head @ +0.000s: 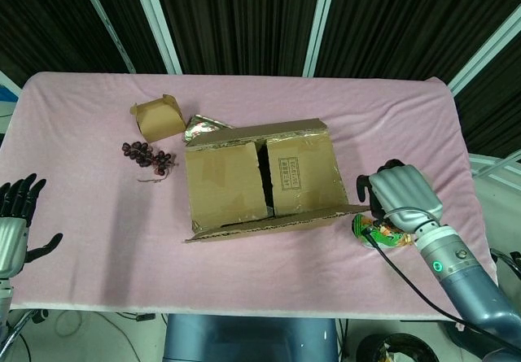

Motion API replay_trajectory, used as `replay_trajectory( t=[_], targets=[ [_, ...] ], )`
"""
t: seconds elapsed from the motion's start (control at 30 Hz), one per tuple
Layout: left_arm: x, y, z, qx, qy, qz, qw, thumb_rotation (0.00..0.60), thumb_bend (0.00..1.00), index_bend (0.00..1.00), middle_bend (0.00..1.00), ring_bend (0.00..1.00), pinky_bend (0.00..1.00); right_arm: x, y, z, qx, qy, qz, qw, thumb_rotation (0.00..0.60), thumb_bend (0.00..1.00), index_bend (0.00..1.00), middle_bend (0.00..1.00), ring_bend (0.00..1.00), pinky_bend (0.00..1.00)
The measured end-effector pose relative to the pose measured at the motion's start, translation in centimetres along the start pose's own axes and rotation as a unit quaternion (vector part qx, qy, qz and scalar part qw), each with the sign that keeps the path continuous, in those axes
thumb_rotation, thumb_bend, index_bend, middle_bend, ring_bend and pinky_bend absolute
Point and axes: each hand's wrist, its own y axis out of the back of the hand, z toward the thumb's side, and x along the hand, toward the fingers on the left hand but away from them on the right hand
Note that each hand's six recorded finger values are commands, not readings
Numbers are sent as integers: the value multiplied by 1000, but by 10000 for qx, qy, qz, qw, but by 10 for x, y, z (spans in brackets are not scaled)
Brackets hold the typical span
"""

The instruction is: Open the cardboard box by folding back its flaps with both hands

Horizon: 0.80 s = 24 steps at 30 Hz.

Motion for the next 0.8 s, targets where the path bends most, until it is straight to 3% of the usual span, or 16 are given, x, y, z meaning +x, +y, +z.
replay_trajectory(
  t=[0.17, 0.57, 0.67, 0.8],
  targets=[
    [0, 0, 0, 15, 0, -2, 10000, 600, 157, 0, 0, 0, 0, 7, 1, -7, -75, -22, -62, 10000, 600, 986, 538, 641, 449, 276],
    [-1, 0, 1, 27, -18, 16, 10000, 600, 157, 0, 0, 0, 0, 18, -2, -2, -264, 301, -64, 9992, 600, 755, 477, 583, 394, 276],
    [-1, 1, 1, 31, -31, 25, 10000, 600, 157, 0, 0, 0, 0, 22, -4, -2, -261, 376, -116, 9989, 600, 660, 392, 494, 308, 266],
    [-1, 1, 1, 49, -38, 43, 10000, 600, 157, 0, 0, 0, 0, 26, -2, -6, -314, 339, -324, 9984, 600, 396, 177, 271, 146, 243]
  ],
)
